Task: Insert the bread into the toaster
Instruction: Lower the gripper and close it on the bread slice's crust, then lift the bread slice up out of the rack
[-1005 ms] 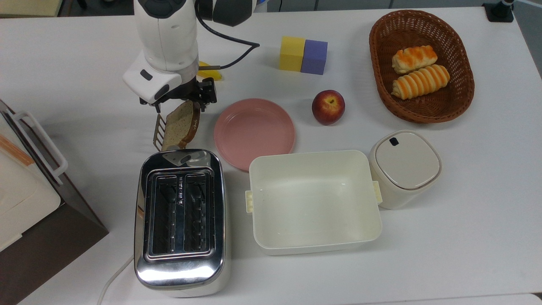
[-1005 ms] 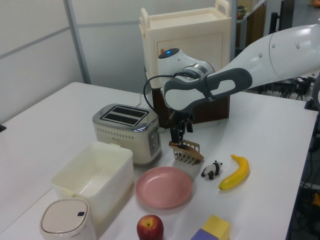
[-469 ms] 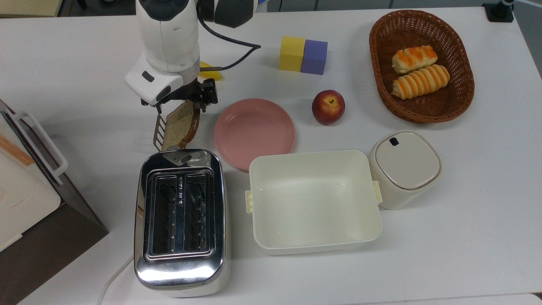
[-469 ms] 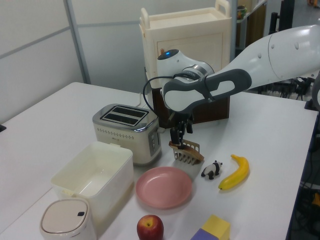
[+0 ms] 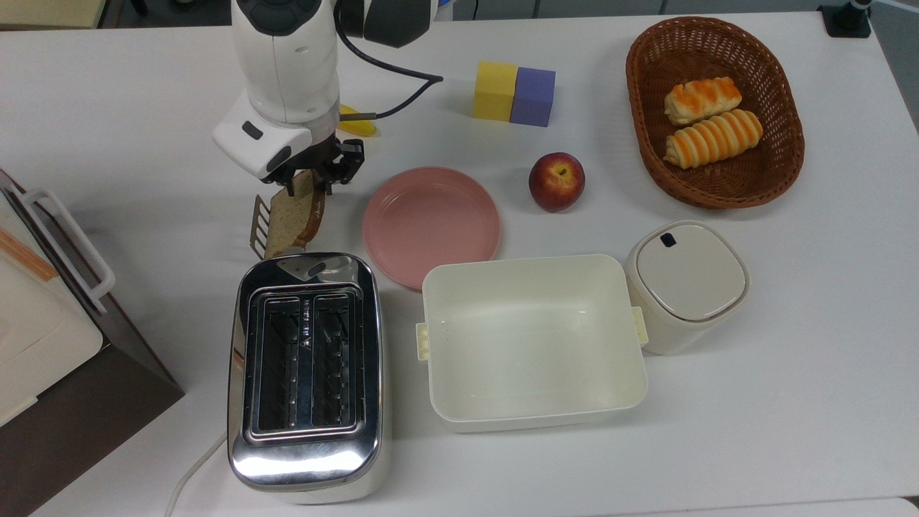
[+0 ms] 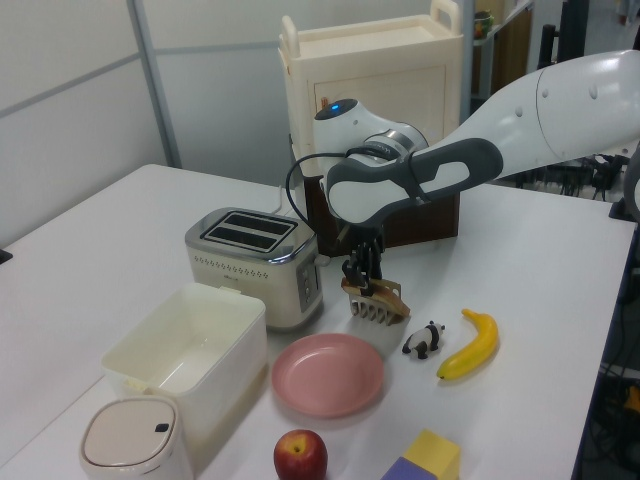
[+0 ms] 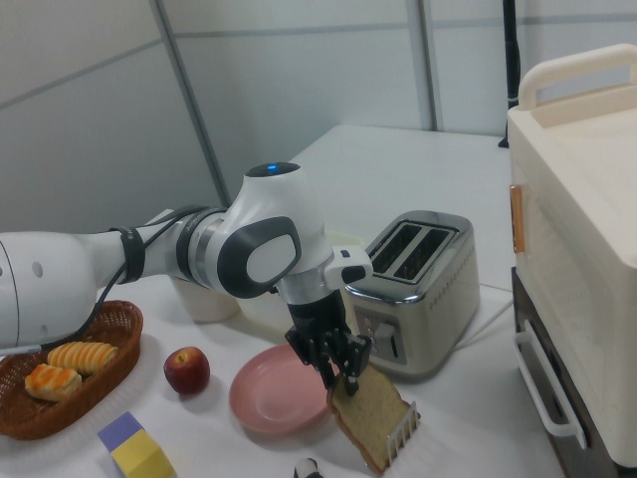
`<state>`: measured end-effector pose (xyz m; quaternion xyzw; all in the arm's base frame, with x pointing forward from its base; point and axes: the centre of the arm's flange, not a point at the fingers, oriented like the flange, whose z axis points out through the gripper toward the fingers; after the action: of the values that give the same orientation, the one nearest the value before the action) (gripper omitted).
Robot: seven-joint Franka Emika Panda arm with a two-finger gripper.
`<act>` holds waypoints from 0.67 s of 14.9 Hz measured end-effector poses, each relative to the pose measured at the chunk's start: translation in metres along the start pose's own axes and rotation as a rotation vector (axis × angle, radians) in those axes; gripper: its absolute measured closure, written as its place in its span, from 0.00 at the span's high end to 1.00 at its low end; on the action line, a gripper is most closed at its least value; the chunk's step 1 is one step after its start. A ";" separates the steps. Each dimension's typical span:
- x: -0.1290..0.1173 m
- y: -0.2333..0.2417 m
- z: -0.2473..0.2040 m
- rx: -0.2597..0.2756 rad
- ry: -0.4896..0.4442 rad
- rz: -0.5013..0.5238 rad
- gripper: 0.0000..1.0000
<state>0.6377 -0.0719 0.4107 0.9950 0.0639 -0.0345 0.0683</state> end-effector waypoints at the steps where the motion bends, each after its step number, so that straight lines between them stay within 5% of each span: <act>1: 0.000 0.000 0.000 0.000 0.000 -0.001 0.37; 2: 0.000 0.000 0.000 0.000 0.000 -0.001 0.26; 4: 0.001 0.000 -0.001 -0.001 0.005 -0.001 0.23; 6: 0.001 0.000 -0.001 -0.002 0.011 -0.001 0.09; 10: 0.003 0.001 -0.004 -0.006 0.027 0.001 0.09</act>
<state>0.6409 -0.0724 0.4146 0.9952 0.0643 -0.0209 0.0703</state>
